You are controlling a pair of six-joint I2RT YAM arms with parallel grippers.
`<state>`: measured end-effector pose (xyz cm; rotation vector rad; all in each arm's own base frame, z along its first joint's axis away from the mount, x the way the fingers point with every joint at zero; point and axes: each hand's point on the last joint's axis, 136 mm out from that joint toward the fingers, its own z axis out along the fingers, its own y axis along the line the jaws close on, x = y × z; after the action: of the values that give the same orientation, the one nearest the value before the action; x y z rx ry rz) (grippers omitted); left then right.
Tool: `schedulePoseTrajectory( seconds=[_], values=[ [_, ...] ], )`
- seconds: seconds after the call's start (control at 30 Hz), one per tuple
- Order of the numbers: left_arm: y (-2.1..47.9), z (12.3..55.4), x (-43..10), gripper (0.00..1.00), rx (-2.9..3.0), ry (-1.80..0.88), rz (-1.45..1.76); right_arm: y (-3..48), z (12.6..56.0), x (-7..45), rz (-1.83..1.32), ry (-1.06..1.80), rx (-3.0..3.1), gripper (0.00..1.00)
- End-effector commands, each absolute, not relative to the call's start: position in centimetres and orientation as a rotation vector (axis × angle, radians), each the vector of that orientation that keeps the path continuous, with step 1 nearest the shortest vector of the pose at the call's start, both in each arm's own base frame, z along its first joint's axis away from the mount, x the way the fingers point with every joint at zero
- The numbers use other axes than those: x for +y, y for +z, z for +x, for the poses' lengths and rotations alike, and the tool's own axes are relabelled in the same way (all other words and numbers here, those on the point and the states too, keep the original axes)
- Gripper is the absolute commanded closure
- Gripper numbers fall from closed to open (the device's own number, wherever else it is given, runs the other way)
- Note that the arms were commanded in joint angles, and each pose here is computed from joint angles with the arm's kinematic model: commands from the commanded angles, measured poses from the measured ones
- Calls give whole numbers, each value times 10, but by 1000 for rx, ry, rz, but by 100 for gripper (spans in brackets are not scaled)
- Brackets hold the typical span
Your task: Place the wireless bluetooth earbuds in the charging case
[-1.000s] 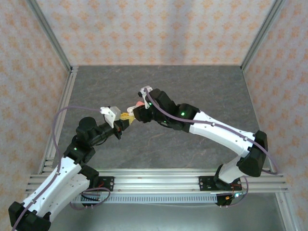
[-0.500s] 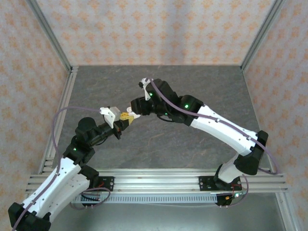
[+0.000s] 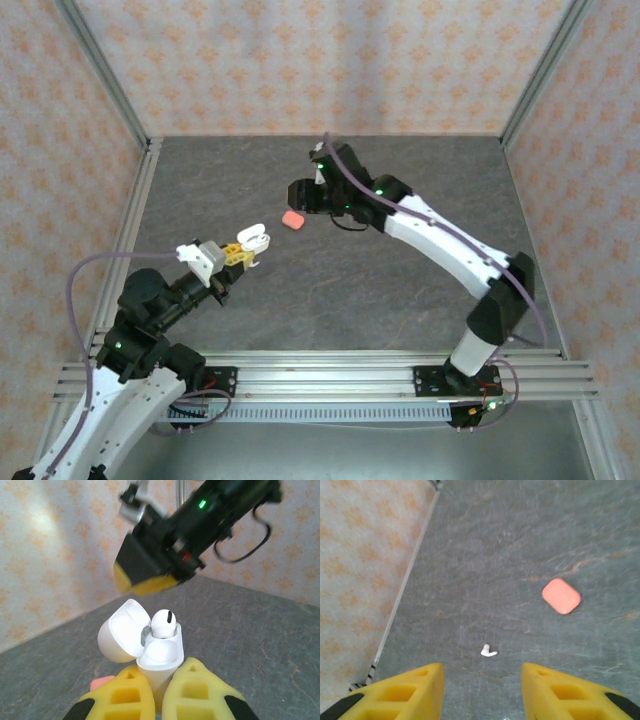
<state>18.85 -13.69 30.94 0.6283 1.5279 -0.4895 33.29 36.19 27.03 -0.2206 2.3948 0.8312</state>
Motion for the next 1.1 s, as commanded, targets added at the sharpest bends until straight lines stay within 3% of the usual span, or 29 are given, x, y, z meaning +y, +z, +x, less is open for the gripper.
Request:
schedulePoseTrajectory(
  seconds=[0.0, 0.43, 1.07],
  values=[
    [317, 175, -126, 100, 1519, -454, 612, 231, 338, 391, -275, 879, 2463, 59],
    [317, 161, -110, 100, 1561, -421, 567, 77, 330, 484, -805, 483, 2723, 59],
    [304, 171, -113, 100, 1601, -410, 574, 19, 306, 496, -933, 359, 2755, 59]
  ],
)
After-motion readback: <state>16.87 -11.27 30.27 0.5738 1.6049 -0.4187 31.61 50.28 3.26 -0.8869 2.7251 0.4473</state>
